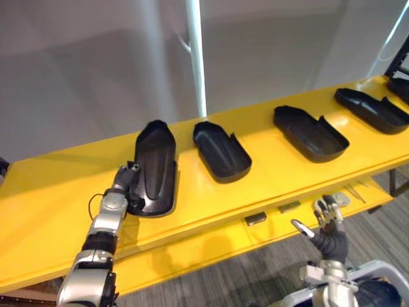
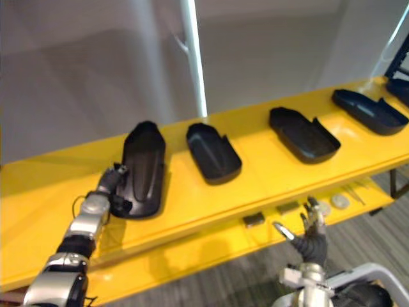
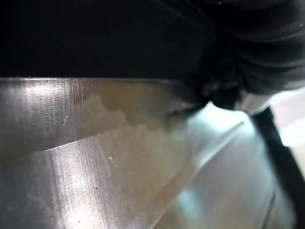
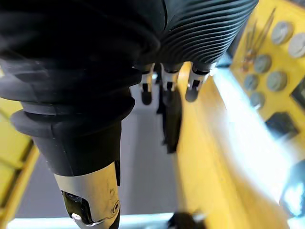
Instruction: Walk over and take plastic housings, then place them on the shelf
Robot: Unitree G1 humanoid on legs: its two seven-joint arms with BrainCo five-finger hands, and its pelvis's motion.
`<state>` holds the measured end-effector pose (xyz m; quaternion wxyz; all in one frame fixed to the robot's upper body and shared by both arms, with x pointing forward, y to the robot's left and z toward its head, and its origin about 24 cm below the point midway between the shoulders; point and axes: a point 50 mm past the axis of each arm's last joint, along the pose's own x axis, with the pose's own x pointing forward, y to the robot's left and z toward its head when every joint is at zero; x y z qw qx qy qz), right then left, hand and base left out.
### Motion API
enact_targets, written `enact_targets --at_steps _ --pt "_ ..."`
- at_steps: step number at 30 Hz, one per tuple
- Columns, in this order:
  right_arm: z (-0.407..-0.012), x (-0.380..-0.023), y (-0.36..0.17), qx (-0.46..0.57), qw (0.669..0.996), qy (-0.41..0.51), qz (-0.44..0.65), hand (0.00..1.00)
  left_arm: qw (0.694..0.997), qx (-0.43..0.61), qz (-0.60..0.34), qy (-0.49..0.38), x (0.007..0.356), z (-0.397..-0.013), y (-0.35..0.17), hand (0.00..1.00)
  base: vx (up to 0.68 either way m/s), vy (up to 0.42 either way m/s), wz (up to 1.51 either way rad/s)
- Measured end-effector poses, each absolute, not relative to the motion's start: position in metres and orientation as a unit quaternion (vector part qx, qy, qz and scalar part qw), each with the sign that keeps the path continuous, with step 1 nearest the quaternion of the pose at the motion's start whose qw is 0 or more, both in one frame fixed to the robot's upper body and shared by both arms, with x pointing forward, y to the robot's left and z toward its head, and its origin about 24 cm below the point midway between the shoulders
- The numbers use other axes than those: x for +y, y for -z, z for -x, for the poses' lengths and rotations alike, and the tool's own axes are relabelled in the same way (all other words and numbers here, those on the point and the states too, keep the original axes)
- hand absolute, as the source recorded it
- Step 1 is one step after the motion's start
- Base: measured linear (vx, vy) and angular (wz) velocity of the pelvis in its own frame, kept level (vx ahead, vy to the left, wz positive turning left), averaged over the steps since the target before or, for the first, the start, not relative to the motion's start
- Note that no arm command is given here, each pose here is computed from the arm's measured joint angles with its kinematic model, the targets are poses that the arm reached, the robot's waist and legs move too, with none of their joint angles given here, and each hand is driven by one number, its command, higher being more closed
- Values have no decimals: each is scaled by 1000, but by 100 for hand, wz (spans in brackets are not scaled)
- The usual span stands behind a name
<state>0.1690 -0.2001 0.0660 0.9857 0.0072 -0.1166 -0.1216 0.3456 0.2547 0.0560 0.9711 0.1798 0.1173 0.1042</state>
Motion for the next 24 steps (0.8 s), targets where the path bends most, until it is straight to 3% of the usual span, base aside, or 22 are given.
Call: enact_targets --at_steps 9,21,22,24 --pt "-197 -138 -110 -223 972 -39 -70 0 984 79 -134 -91 222 -366 -76 100 -30 1 29" --pt "-202 -116 -121 -245 955 -129 -108 0 984 89 -126 -92 206 -385 -88 100 -9 0 10" --pt "-201 -115 -121 -244 954 -135 -107 0 984 88 -126 -94 205 -388 -91 0 -8 -1 -5" --pt "-201 -113 -120 -242 953 -146 -106 0 984 80 -125 -95 203 -392 -99 0 -15 -6 -5"
